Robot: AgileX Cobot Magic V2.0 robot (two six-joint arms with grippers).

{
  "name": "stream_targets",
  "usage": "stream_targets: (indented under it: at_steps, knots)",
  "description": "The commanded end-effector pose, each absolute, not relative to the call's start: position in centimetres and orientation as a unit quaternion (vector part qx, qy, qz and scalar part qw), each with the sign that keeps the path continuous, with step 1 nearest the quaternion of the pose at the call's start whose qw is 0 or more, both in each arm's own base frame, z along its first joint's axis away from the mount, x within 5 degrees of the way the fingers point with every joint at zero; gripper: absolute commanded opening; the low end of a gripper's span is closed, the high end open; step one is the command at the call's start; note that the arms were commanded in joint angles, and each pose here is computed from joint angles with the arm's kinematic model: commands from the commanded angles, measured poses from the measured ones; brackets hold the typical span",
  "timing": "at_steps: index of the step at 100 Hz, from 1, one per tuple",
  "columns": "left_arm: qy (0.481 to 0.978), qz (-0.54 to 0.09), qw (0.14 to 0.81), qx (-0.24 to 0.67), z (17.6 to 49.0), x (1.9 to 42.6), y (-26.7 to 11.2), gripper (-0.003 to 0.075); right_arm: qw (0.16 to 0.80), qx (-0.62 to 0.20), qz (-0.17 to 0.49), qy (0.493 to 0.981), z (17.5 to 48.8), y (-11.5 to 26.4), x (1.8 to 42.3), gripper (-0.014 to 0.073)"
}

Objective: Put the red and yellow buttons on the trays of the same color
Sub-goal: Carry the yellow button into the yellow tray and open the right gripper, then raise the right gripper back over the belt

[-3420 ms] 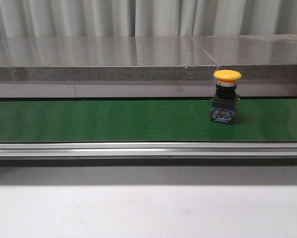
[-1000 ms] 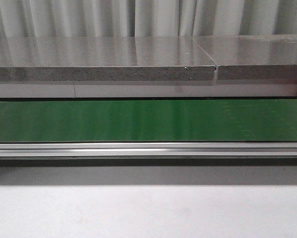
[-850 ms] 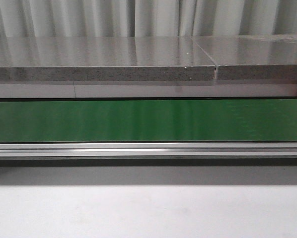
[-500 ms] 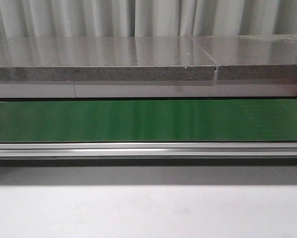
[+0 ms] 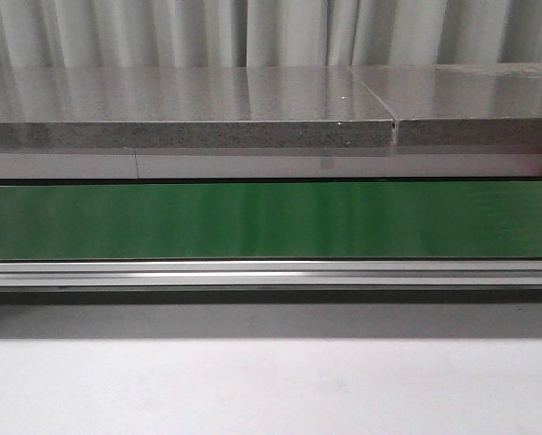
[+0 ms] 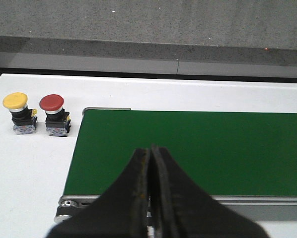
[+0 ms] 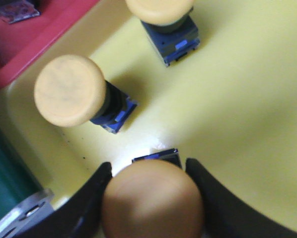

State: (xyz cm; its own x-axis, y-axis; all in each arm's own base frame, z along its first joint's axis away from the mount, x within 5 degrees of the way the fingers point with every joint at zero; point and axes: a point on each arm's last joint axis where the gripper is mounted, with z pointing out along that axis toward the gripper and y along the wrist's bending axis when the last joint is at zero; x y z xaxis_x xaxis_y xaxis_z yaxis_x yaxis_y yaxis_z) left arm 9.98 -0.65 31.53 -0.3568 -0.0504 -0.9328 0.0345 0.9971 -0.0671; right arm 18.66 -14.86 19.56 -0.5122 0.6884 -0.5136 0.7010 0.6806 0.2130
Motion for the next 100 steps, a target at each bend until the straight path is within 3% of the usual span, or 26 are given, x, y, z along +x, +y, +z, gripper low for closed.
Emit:
stream_targets:
  at_steps: [1, 31, 71, 90, 100]
  knots:
    - [0.795, -0.045, 0.605, -0.001, 33.04, 10.19, -0.79, -0.0019, 0.32, 0.411, -0.026, 0.853, 20.09, -15.9, 19.24, 0.0171]
    - [0.795, -0.045, 0.605, -0.001, 33.04, 10.19, -0.79, -0.0019, 0.32, 0.414, -0.031, 0.852, 19.68, -16.2, 19.43, 0.0186]
    - [0.795, -0.045, 0.605, -0.001, 33.04, 10.19, -0.79, -0.0019, 0.323, 0.414, -0.033, 0.85, 19.7, -16.27, 19.46, 0.041]
    - [0.795, -0.045, 0.605, -0.001, 33.04, 10.19, -0.79, -0.0019, 0.323, 0.414, -0.033, 0.85, 19.7, -16.27, 19.46, 0.0571]
    - [0.795, -0.045, 0.605, -0.001, 33.04, 10.19, -0.79, -0.0019, 0.325, 0.413, -0.034, 0.85, 19.85, -16.31, 19.51, 0.0601]
